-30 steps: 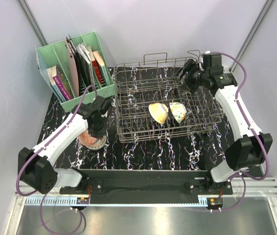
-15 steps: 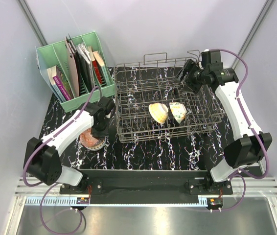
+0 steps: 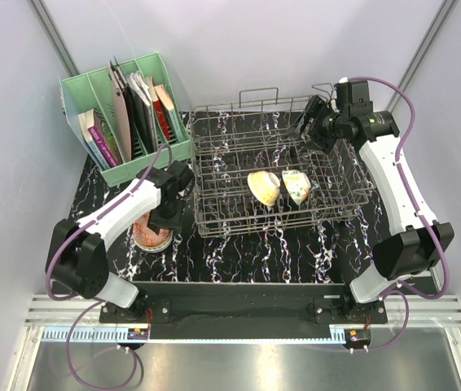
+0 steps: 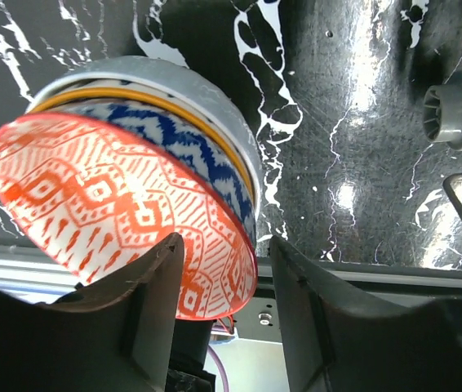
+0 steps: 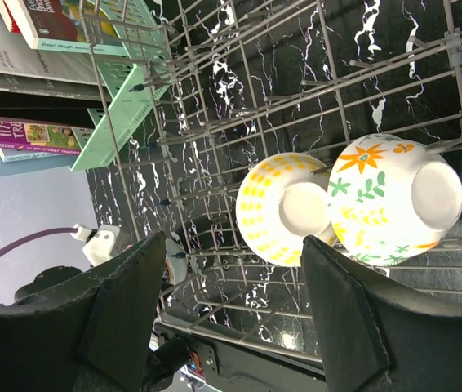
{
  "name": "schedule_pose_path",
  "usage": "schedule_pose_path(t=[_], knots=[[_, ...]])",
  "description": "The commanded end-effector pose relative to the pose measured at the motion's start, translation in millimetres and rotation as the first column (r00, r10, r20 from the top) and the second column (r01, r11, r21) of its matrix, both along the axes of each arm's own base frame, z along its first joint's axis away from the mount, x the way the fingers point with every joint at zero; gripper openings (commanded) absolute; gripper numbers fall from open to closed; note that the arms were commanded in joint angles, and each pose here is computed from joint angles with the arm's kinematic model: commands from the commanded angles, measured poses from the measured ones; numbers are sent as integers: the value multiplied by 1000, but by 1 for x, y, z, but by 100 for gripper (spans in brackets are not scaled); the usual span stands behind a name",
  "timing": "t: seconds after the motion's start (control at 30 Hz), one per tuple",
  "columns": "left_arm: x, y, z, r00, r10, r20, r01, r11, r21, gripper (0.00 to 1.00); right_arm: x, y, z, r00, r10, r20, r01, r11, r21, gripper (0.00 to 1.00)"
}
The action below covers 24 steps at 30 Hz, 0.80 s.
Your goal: Unload the bowls from the dish rack
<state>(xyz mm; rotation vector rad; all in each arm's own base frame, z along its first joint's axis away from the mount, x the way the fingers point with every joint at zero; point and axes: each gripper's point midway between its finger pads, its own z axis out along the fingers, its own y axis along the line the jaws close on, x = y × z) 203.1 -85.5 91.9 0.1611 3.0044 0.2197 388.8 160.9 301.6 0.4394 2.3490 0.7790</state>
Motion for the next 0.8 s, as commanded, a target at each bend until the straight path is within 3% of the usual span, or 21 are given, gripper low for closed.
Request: schedule_pose_path(t=[0.0, 0.1, 0.27, 0.4, 0.5, 0.77], knots=[[14, 2, 24, 995, 5, 99, -4, 1000, -3, 50, 0, 0, 7, 999, 8, 31, -7, 1000, -17, 75], [16, 2, 29, 992, 12, 122, -11, 1000, -12, 61, 0, 1, 4, 1000, 9, 25, -9, 1000, -13, 75], [26, 3, 53, 976, 28, 216, -21, 999, -36, 62, -1, 2, 0, 1000, 11, 17, -11, 1000, -9, 76], [39, 24, 78, 937, 141, 319, -127, 990, -63, 64, -1, 3, -3, 1000, 14, 10, -14, 1000, -8, 76], [41, 48, 75, 915, 243, 320, -231, 970, -76, 64, 1, 4, -3, 1000, 18, 14, -18, 1000, -4, 76], [50, 72, 54, 897, 323, 303, -304, 947, -108, 69, 1, 5, -7, 1000, 25, 9, -25, 1000, -4, 76]])
